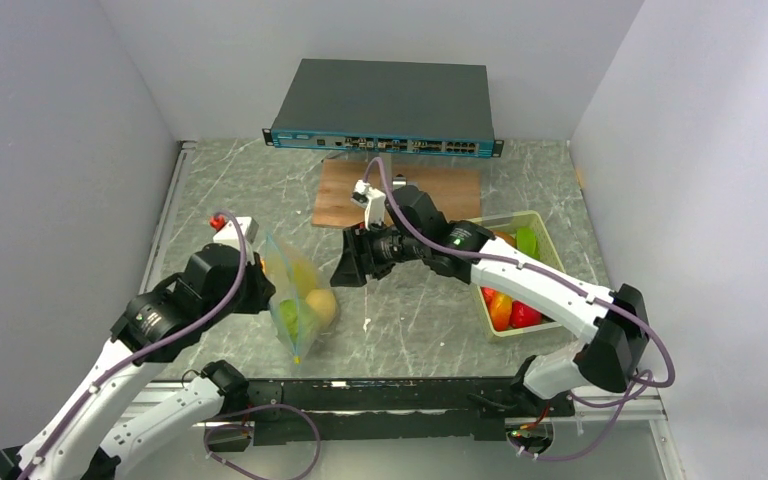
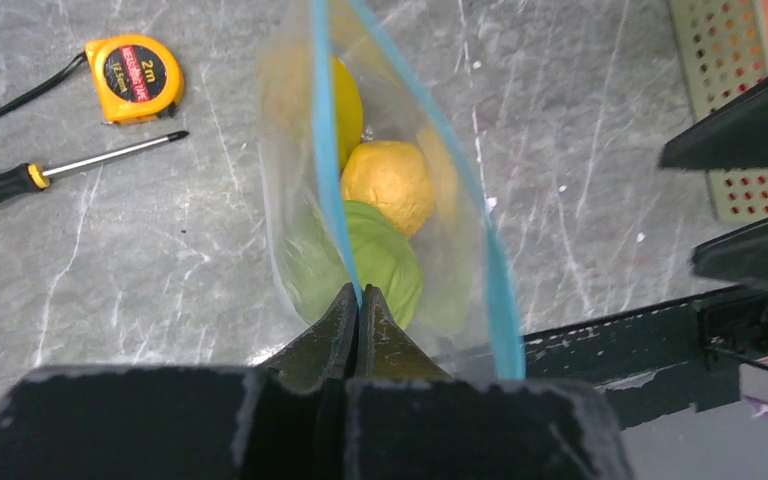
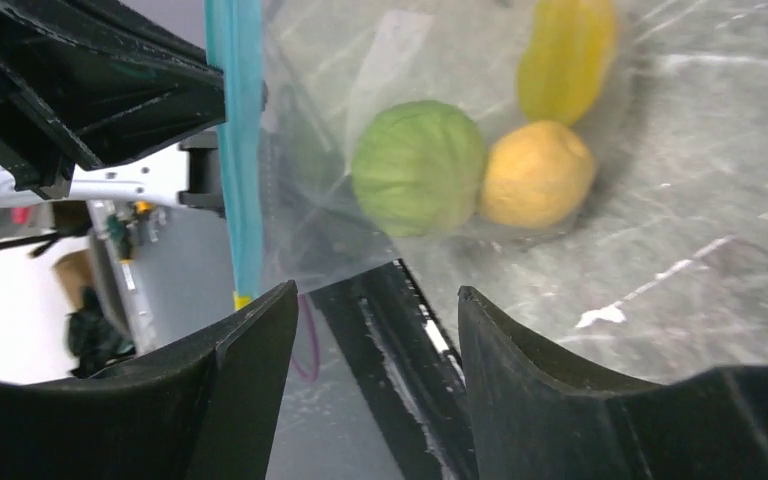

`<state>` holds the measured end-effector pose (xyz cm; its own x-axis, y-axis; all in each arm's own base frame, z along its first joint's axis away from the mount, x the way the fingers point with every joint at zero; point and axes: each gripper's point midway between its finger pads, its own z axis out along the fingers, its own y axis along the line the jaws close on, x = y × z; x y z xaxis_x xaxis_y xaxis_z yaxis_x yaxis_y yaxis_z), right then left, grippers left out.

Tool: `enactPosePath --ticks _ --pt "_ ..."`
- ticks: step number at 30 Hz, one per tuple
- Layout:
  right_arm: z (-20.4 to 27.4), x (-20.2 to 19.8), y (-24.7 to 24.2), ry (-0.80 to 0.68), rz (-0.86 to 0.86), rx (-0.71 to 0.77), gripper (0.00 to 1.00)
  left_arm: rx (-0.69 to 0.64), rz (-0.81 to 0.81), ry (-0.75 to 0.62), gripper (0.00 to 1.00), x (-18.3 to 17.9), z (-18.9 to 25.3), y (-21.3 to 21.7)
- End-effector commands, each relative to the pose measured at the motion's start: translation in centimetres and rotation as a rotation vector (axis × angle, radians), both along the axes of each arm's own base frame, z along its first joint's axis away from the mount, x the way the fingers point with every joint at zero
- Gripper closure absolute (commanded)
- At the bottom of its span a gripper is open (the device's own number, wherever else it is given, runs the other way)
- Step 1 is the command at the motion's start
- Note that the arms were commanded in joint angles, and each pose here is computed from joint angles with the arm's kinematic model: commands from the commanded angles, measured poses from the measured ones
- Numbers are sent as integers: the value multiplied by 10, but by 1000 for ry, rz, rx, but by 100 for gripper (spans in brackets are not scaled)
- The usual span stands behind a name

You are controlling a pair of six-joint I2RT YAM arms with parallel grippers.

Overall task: Place the food in the zip-top bag and seal the zipper
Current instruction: Adjust the zipper food storage bag at the center of the board, then pick up the fake fruit from the bin.

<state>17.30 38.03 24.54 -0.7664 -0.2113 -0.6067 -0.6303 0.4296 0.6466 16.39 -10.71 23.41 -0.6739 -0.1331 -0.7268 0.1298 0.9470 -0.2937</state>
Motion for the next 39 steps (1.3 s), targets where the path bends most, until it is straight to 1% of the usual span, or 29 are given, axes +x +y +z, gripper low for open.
enactPosePath --ticks 1,3,5,7,10,12,16,17,18,23,25,28,31,36,39 --pt "27 20 -27 -193 -93 -66 37 27 -50 -2 100 4 -9 -6" --pt "29 29 -46 -241 -180 -115 36 52 -67 2 100 5 -10 -6" --pt "30 41 -72 -296 -293 -159 32 72 -88 -9 100 8 -13 -7" --pt "17 60 -106 -312 -456 -235 30 85 -101 -21 100 10 -16 -7" --pt "-16 84 -166 -272 -706 -363 28 97 -99 -28 100 12 -22 -6" --pt "-45 97 -215 -210 -880 -457 27 91 -101 -20 100 11 -26 -7" --pt "-86 99 -273 -94 -1058 -527 24 66 -91 -22 100 9 -25 -8" --pt "-94 98 -283 -78 -1083 -533 21 60 -87 -15 100 8 -24 -8" --pt "-100 98 -292 -68 -1105 -538 21 49 -82 -16 100 8 -21 -9" --pt "-125 109 -324 -1 -1185 -531 19 -20 -86 -22 100 7 -12 -18" --pt "-132 115 -330 51 -1211 -476 19 -38 -94 -28 100 7 -8 -21" --pt "-139 123 -332 122 -1240 -332 19 -40 -111 -28 100 8 -1 -25" --pt "-141 132 -332 119 -1265 -260 16 -28 -118 3 100 6 2 -26" --pt "-148 152 -332 82 -1252 -236 10 -69 -147 0 100 8 0 -37" --pt "-159 154 -327 108 -1236 -219 10 -85 -156 7 100 7 0 -40"
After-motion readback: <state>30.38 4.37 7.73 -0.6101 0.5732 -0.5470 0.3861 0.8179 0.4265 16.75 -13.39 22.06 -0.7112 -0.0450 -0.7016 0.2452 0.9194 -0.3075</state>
